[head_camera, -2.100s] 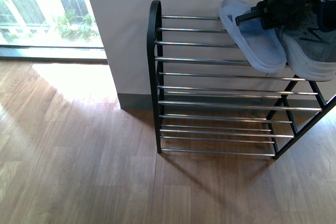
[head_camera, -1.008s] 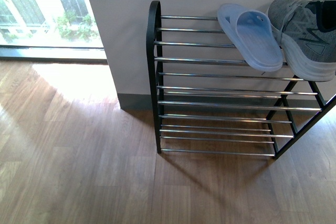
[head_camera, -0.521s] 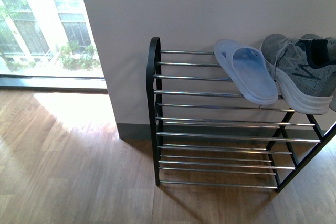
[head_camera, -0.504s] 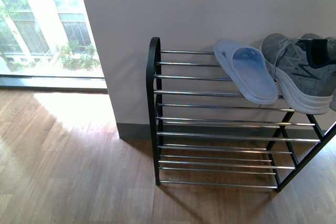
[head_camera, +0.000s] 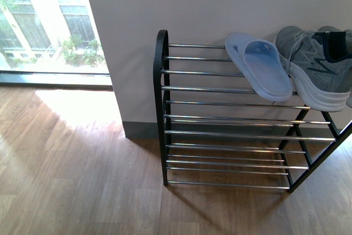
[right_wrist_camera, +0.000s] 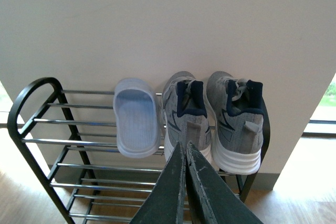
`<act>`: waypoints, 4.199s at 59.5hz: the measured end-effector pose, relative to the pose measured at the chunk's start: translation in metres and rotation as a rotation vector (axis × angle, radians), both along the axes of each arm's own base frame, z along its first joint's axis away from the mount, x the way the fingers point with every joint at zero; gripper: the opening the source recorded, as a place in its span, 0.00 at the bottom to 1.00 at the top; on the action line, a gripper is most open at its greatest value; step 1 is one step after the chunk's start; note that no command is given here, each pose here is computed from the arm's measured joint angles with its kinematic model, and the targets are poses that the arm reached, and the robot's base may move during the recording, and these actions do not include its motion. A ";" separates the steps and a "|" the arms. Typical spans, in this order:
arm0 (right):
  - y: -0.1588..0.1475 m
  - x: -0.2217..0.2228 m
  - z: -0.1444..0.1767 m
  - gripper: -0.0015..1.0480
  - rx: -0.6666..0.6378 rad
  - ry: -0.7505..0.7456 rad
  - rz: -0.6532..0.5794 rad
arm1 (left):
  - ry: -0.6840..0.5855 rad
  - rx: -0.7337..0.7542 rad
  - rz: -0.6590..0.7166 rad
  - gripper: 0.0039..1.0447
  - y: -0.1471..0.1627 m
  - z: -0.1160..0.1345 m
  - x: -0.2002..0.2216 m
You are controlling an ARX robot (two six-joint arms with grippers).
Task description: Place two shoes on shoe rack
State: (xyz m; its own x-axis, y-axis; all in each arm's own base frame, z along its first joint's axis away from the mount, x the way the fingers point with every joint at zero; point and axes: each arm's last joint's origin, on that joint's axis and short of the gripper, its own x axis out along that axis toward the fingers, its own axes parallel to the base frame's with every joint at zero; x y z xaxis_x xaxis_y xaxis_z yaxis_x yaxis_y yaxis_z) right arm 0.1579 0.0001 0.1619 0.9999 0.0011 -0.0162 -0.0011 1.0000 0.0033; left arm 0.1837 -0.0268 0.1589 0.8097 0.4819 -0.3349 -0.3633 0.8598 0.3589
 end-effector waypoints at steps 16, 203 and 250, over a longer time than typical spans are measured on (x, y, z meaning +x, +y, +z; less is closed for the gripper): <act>0.000 -0.014 0.003 0.02 0.000 -0.010 0.000 | 0.000 0.000 0.000 0.02 0.000 0.000 0.000; 0.000 -0.061 0.008 0.91 0.000 -0.031 -0.002 | 0.359 -0.240 -0.360 0.26 -0.133 -0.069 0.318; 0.000 -0.061 0.008 0.91 0.000 -0.031 -0.002 | -0.434 -0.301 -0.463 0.45 -0.038 0.039 0.114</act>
